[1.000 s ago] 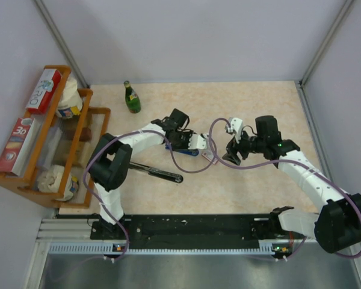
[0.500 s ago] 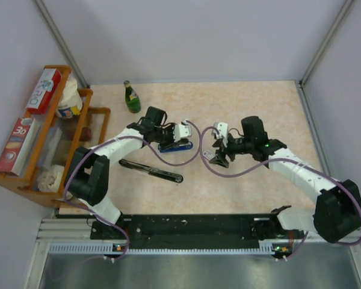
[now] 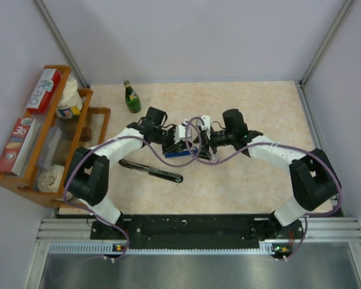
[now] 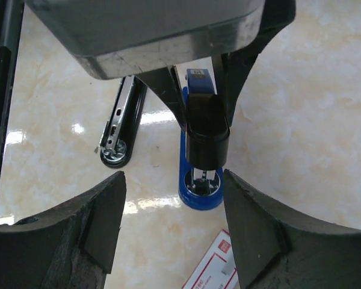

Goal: Load the staples into the stapler

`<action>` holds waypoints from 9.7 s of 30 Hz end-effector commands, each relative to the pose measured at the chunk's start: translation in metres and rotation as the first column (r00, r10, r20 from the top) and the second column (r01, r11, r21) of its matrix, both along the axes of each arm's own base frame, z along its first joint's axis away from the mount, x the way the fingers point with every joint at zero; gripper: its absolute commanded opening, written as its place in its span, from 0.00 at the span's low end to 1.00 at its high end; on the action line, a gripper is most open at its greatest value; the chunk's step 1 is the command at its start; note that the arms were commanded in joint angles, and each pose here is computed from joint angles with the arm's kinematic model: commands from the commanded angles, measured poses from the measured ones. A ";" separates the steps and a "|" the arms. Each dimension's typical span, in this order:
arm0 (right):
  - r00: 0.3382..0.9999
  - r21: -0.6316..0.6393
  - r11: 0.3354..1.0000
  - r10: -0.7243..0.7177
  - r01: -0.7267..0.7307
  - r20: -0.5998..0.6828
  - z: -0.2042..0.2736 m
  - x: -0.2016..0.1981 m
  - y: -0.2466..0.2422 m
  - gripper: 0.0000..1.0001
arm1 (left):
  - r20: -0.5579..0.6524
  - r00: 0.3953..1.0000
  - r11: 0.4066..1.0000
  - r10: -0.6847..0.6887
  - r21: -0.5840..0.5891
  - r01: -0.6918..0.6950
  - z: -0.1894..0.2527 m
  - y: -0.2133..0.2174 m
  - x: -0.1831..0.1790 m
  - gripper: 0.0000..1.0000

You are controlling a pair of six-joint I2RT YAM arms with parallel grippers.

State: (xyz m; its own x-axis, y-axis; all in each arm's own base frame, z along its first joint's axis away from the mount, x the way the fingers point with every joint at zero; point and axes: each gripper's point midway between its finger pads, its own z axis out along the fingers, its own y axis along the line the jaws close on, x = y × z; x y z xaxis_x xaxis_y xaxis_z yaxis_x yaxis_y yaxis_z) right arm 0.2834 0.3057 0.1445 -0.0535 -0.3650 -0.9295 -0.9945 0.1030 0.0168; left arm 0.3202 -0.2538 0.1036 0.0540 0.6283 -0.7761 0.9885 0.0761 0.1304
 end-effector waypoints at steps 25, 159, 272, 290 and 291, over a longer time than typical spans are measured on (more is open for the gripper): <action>1.000 -0.018 1.000 -0.008 0.008 0.012 -0.037 0.018 0.028 0.00 | -0.047 0.995 0.930 0.088 -0.355 -0.099 0.091 0.019 0.028 0.00; 0.763 -0.614 0.651 -0.635 0.445 -0.120 -0.137 -0.022 -0.035 0.51 | 0.084 0.996 0.990 -0.014 0.139 0.002 -0.006 0.095 -0.030 0.76; 0.715 -0.486 0.663 -0.691 0.569 -0.105 -0.092 0.036 -0.094 0.65 | 0.334 0.905 0.937 -0.263 0.312 0.157 0.003 0.077 -0.048 0.77; 0.738 -0.521 0.644 -0.674 0.560 -0.039 -0.099 0.033 -0.076 0.61 | 0.187 0.912 0.931 0.364 -0.074 -0.357 0.062 0.105 -0.031 0.89; 0.733 -0.525 0.635 -0.680 0.566 -0.032 -0.100 0.035 -0.077 0.60 | 0.185 0.909 0.928 0.374 -0.081 -0.365 0.063 0.105 -0.030 0.89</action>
